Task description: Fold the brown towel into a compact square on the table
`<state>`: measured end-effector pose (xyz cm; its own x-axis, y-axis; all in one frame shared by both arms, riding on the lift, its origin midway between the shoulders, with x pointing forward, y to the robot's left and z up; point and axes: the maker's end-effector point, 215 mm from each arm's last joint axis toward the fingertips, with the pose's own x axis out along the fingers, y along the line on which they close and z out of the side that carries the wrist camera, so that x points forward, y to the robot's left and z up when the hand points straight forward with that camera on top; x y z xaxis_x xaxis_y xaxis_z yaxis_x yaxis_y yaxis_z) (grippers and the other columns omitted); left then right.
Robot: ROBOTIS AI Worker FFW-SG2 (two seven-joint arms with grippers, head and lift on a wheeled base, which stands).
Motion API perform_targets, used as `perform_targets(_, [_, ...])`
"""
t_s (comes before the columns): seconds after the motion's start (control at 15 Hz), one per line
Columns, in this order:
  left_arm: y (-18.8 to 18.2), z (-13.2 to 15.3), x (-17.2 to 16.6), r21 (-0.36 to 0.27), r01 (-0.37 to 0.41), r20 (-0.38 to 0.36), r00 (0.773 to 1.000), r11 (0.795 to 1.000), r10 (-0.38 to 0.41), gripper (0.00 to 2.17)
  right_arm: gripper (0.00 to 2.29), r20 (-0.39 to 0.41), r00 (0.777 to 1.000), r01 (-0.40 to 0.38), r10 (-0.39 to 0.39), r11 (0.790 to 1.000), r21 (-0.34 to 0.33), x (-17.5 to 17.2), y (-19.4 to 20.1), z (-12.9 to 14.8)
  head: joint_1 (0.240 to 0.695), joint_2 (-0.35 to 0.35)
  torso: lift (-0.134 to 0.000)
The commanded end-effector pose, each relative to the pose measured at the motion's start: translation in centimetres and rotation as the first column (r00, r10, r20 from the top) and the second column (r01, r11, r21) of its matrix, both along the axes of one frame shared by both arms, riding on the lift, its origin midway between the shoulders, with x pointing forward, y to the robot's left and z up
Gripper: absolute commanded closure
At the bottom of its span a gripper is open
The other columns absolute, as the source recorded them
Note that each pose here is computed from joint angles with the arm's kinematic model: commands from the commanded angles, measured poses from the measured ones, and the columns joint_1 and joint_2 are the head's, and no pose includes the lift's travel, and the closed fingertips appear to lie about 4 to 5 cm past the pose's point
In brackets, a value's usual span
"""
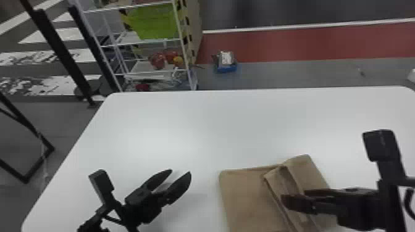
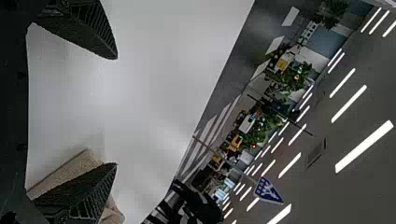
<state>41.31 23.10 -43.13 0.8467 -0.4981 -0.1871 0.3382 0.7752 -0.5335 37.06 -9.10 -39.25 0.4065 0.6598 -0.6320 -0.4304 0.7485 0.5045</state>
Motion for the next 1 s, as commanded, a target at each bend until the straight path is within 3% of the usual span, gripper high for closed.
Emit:
perform_targets(0.0, [0.1,0.1,0.0,-0.001,-0.003,0.001,1.000,1.000,0.003,0.06,0.09,0.014,1.000,0.003,-0.003,0.999,0.034,-0.7,-0.2,1.0,0.695,0.201,-0.134])
perform_targets(0.13, [0.3,0.1,0.0,-0.001,-0.007,0.002,1.000,1.000,0.007,0.06,0.41,0.028,0.999,0.012,-0.014,0.998,0.063,-1.0,-1.2,2.1,0.695,0.205,-0.134])
perform_targets(0.27, [0.4,0.2,0.1,-0.002,-0.009,0.004,1.000,1.000,0.009,0.06,1.15,0.031,0.999,0.018,-0.021,0.997,0.076,-1.7,-2.8,2.6,0.695,0.199,-0.134])
perform_targets(0.4, [0.4,0.2,0.1,-0.002,-0.009,0.004,1.000,1.000,0.009,0.06,1.69,0.029,0.999,0.033,-0.035,0.998,0.061,-2.2,-5.3,2.6,0.695,0.186,-0.134])
perform_targets(0.53, [0.3,0.2,0.2,-0.003,-0.008,0.004,1.000,1.000,0.008,0.06,1.72,0.029,0.998,0.050,-0.053,0.995,0.083,-2.8,-7.2,3.2,0.695,0.164,-0.134])
perform_targets(0.67, [0.3,0.4,0.3,-0.003,-0.006,0.007,1.000,1.000,0.006,0.06,1.87,0.022,0.998,0.051,-0.052,0.998,0.048,-4.1,-9.3,2.9,0.695,0.125,-0.134])
perform_targets(0.93, [0.3,0.4,0.4,-0.002,-0.006,0.008,1.000,1.000,0.006,0.06,1.87,-0.002,0.999,0.034,-0.034,0.999,0.017,-5.9,-12.1,2.3,0.695,0.073,-0.134])
